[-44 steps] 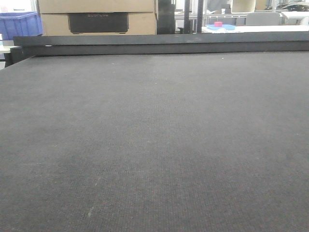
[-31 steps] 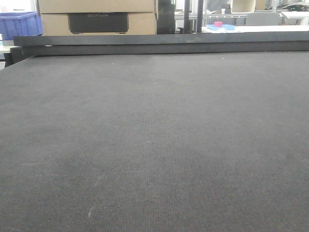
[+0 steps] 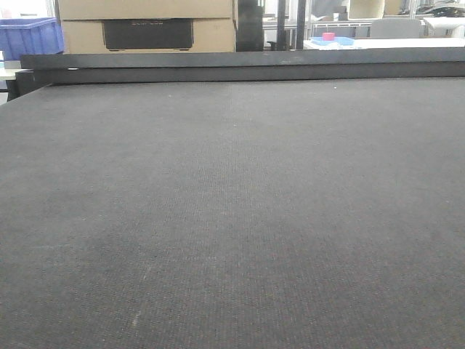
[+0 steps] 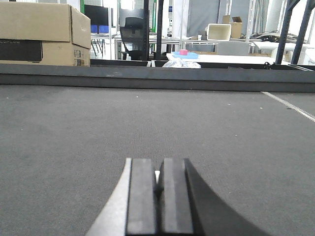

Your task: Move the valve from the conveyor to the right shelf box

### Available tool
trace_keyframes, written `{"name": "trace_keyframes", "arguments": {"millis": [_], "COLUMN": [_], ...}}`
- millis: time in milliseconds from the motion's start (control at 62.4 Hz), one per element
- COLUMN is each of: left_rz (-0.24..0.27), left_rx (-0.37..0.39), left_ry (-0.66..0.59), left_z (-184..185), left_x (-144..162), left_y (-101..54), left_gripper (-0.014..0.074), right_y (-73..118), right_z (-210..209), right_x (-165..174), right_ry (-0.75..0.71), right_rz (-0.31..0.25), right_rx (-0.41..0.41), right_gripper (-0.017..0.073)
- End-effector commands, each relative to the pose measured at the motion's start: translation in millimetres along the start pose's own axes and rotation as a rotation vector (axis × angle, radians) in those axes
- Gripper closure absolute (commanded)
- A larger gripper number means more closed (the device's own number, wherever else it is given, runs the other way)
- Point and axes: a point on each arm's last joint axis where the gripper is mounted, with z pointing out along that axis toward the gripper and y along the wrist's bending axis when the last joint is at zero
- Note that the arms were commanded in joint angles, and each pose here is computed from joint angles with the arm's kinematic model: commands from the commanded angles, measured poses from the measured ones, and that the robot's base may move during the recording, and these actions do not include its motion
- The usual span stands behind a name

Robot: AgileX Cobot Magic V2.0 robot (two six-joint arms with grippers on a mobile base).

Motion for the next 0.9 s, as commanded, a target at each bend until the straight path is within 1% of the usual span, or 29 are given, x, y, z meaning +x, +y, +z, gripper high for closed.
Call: {"name": "trace_keyframes", "arguments": {"millis": [0,48,96,144,176,208,256,336,400,497,529,625,673,801,881], "left_rz": [-0.002,-0.003,-0.006,-0.053,-0.089,-0.110,-0.128,-0.120,-0.086,-0.023,-0.013,-0.011,-0.013,-0.021,-0.021], "left_rx": [0.004,0.004,0.004,0.006,0.008,0.011,0.018,0.022,0.016,-0.005,-0.009,-0.013,-0.015,-0.016,-0.020], "left_ry": [-0.054,-0.061,-0.060,-0.054,-0.041,-0.040,-0.019,0.027,0.058,0.099,0.116,0.203,0.271,0.382,0.481], "left_z": [-0.7,-0.7,-0.7,-0.7,-0.9,-2.2,-4.7,-8.5,-9.5,-5.7,-2.7,14.6,29.3,65.1,90.7], "left_x": [-5.6,-6.2,-6.2,-5.6,-6.4,-13.0,-22.7,-40.2,-58.3,-85.8,-92.4,-112.8,-120.1,-141.7,-151.7], "left_y": [-0.3,-0.3,-0.3,-0.4,-0.6,-1.0,-1.9,-3.0,-2.9,-1.5,-1.3,-1.6,-1.8,-2.7,-2.9], "left_gripper": [0.0704,0.0704,0.0704,0.0704,0.0704,0.0704,0.0704,0.0704,0.0704,0.0704,0.0704,0.0704,0.0704,0.0704,0.0704], "right_y": [-0.3,-0.3,-0.5,-0.6,-0.6,-0.4,0.3,1.6,2.5,3.7,4.1,5.0,5.3,6.3,6.9], "right_z": [-0.4,-0.4,-0.6,-0.8,-0.7,-0.7,-2.3,-7.3,-9.3,-5.1,-2.0,11.9,21.6,49.7,67.6], "right_x": [-2.8,-3.4,-7.1,-9.2,-7.9,-7.3,-15.7,-37.6,-55.8,-74.0,-80.5,-97.7,-104.3,-119.5,-124.6], "right_ry": [-0.030,-0.037,-0.078,-0.101,-0.086,-0.063,-0.041,-0.037,-0.019,0.073,0.113,0.227,0.287,0.473,0.609], "right_rz": [-0.005,-0.005,-0.005,-0.005,-0.005,-0.005,-0.005,-0.006,-0.007,-0.008,-0.008,-0.008,-0.008,-0.007,-0.006], "right_rx": [0.005,0.005,0.007,0.008,0.008,0.006,0.002,-0.005,-0.010,-0.016,-0.018,-0.022,-0.023,-0.029,-0.034], "right_gripper": [0.0722,0.0722,0.0722,0.0722,0.0722,0.0722,0.0722,0.0722,0.0722,0.0722,0.0722,0.0722,0.0722,0.0722,0.0722]}}
